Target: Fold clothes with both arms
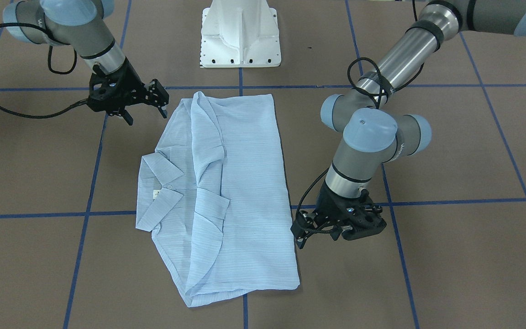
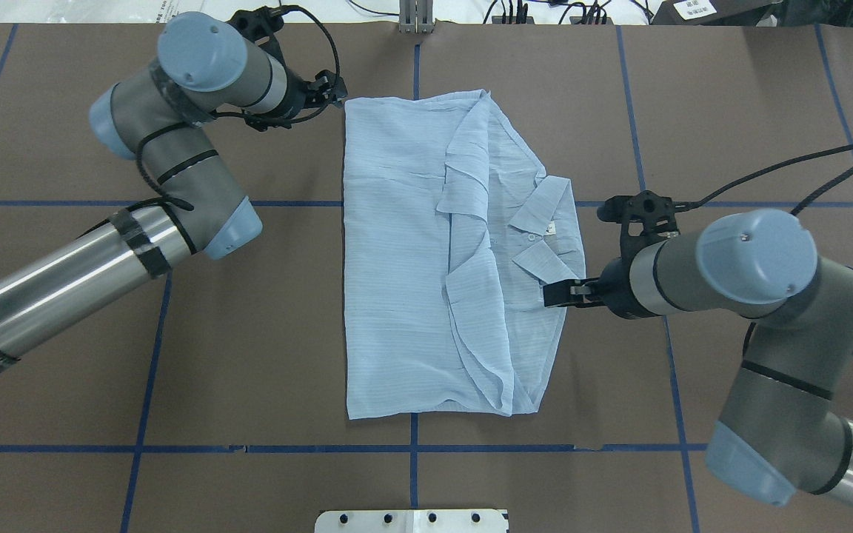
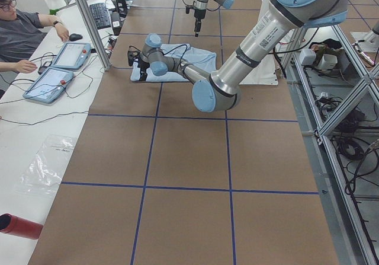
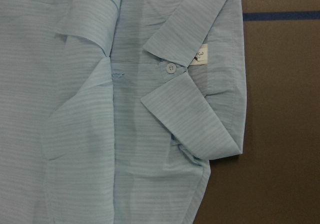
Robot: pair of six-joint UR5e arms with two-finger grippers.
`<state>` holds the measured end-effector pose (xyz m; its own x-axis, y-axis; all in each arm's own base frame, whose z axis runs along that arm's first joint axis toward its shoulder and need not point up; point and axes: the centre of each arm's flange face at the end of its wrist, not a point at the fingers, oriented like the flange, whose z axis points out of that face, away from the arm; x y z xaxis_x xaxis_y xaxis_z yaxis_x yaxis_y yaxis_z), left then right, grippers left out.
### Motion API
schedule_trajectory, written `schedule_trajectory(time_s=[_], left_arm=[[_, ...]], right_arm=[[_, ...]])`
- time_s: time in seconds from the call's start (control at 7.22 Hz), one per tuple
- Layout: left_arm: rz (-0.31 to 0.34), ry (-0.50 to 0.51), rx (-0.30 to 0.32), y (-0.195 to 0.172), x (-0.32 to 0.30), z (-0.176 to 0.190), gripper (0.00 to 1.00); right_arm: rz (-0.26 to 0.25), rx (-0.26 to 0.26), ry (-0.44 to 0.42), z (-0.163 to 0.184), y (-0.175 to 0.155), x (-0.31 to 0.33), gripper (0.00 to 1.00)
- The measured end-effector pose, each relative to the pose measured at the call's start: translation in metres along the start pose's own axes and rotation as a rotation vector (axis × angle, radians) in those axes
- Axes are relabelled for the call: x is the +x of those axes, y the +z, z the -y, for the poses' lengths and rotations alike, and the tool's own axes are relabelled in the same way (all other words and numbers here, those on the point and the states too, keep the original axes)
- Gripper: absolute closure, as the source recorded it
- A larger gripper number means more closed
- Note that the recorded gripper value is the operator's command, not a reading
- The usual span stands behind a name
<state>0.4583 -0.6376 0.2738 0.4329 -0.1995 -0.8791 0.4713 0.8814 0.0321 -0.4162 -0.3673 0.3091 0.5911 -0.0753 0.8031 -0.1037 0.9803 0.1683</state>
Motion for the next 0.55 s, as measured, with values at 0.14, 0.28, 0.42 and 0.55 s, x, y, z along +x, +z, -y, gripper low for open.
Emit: schedule_trajectory(time_s=[0.14,0.28,0.42,0.55], left_arm=[[0.0,0.016,-0.021,-0.036,-0.014,-0.014,0.0],[-0.002,0.027,-0.047,-0.072,-0.021,-0.029,0.0],[-0.008,0.032,-0.074,-0.098,-0.025,-0.042,0.0],[-0.014,0.033,-0.09,-0.112,-0.028,-0.051,0.0]], right_arm=[[-0.049,0.002,-0.026,-0.009,0.013,-0.042,0.0],[-0.087,0.01,-0.059,-0.025,0.029,-0.074,0.0],[-0.122,0.017,-0.095,-0.045,0.046,-0.096,0.0],[-0.166,0.025,-0.129,-0.064,0.065,-0.11,0.0]])
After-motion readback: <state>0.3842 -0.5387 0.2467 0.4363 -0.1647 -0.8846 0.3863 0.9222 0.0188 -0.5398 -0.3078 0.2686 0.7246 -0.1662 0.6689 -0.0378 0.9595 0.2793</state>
